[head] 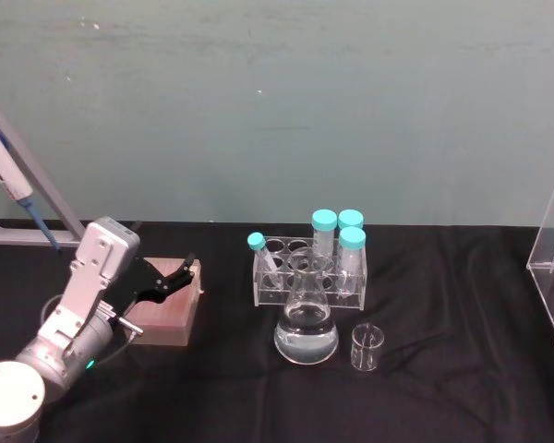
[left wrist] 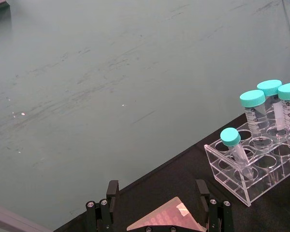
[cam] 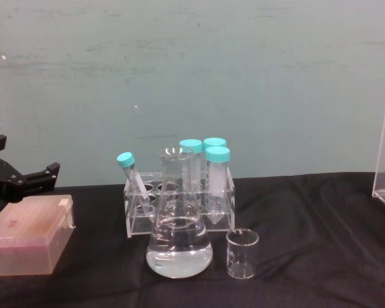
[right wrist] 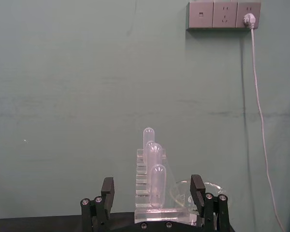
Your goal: Place the experimental apparatus aside using one hand.
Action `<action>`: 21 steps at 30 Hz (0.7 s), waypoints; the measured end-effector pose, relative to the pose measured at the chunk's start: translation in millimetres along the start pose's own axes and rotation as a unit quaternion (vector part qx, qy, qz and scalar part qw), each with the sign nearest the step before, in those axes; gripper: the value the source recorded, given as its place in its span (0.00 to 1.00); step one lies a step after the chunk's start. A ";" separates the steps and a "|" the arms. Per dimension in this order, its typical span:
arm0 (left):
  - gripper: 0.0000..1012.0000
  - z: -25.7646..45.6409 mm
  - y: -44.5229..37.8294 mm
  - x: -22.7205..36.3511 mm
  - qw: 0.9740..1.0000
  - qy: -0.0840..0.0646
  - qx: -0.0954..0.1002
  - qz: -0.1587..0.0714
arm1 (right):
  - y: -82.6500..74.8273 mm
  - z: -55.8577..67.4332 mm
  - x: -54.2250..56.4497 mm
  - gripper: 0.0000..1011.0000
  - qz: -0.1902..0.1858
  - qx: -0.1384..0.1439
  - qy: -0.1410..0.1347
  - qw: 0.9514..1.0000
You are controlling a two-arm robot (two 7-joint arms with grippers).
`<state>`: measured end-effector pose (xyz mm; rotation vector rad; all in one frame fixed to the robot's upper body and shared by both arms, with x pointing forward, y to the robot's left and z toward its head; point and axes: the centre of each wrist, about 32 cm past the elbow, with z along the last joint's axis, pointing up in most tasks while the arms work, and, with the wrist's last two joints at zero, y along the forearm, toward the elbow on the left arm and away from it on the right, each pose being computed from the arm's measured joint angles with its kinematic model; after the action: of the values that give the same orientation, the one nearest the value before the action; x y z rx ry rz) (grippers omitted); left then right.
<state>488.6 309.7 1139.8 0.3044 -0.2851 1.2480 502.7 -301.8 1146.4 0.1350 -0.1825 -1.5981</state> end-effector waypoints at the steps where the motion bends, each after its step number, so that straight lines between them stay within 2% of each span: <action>1: 0.99 0.0 0.0 0.0 1.000 0.000 0.000 0.000 | -0.7 0.5 0.0 0.99 0.000 0.001 -0.001 1.000; 14: 0.99 0.0 0.0 0.0 1.000 0.000 0.000 0.000 | -8.4 12.0 0.1 0.99 0.006 0.032 -0.021 0.999; 21: 0.99 0.0 0.0 0.0 1.000 0.000 0.000 0.000 | -8.6 16.6 0.9 0.99 0.033 0.049 -0.032 0.998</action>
<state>488.6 309.7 1139.8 0.3045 -0.2851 1.2480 490.9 -301.9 1160.9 0.1525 -0.3114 -1.5283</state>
